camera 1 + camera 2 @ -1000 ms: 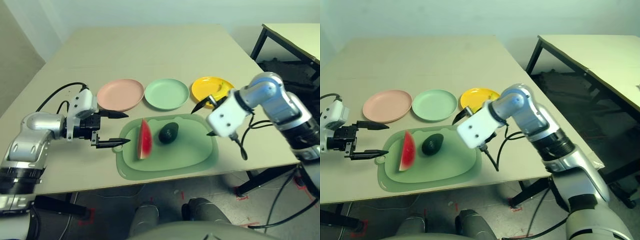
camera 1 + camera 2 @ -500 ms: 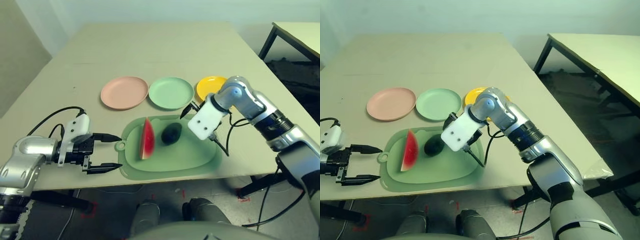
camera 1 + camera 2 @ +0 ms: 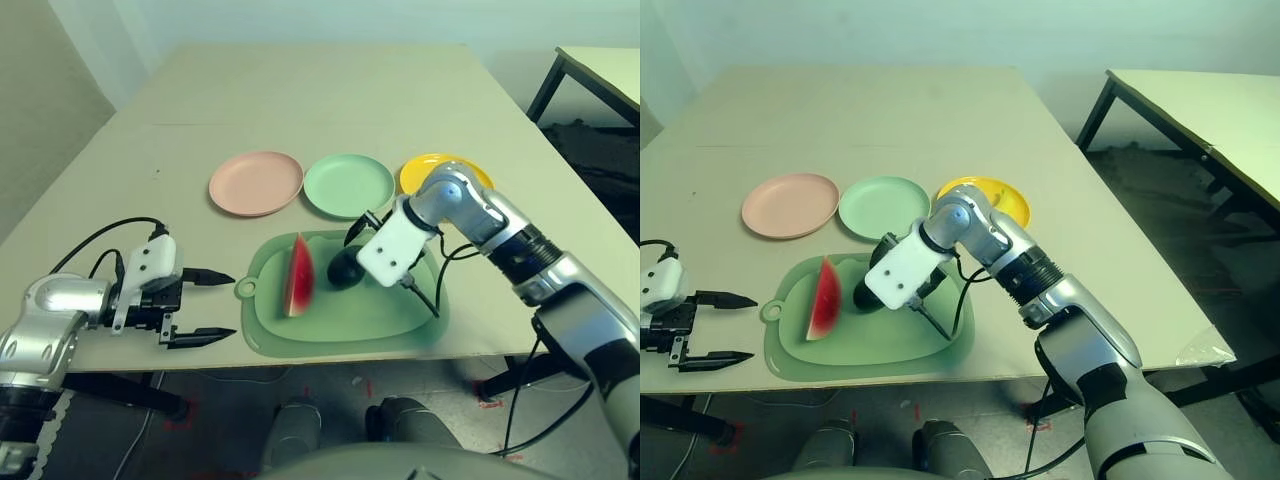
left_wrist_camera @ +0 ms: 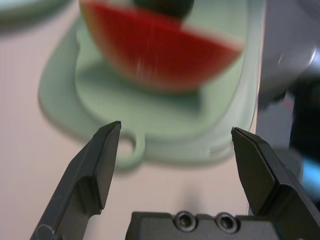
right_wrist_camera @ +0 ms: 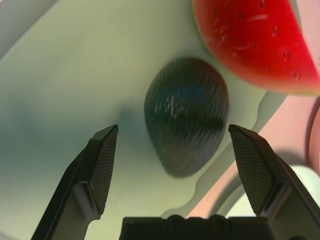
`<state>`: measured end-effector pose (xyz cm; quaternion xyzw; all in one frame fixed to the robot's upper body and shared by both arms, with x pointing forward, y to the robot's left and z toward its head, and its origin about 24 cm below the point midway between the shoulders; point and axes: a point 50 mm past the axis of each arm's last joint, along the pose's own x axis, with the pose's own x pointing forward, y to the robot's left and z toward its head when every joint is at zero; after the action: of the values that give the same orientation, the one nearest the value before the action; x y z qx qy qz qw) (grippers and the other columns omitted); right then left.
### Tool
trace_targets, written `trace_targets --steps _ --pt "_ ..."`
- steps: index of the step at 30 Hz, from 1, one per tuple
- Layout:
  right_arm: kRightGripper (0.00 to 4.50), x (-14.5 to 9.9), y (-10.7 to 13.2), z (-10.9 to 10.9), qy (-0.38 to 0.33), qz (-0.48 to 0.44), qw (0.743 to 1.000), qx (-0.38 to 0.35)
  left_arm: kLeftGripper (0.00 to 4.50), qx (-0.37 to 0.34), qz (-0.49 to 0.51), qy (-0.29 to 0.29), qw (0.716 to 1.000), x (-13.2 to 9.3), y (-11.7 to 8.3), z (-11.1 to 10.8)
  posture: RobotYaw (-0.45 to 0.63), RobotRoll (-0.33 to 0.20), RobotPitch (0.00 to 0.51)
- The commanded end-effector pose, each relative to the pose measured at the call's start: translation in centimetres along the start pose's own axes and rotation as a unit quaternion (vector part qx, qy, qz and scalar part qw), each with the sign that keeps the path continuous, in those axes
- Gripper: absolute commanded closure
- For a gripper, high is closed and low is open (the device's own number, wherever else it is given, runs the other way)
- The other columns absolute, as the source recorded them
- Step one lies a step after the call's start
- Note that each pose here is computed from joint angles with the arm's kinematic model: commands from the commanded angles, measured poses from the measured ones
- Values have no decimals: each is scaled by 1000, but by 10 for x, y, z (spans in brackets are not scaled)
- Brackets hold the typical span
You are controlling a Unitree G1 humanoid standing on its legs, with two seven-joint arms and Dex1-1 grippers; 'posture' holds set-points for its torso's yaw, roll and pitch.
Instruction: Place the fruits into color-matched plates.
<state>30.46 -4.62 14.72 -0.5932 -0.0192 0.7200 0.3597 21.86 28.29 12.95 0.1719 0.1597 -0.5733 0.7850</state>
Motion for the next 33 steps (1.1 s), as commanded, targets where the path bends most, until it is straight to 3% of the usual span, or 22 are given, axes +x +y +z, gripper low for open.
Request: trace_targets --steps 1,15,33 --pt "47 4 -3 0 1 0 1000 4 0 9 -4 -36 999 1 1 17 137 0 71" --pt "47 8 -14 -8 16 -26 999 16 0 21 -11 -41 999 4 1 31 142 0 74" --pt "47 9 -17 -4 7 -21 999 31 0 33 7 -30 999 2 6 25 135 0 65"
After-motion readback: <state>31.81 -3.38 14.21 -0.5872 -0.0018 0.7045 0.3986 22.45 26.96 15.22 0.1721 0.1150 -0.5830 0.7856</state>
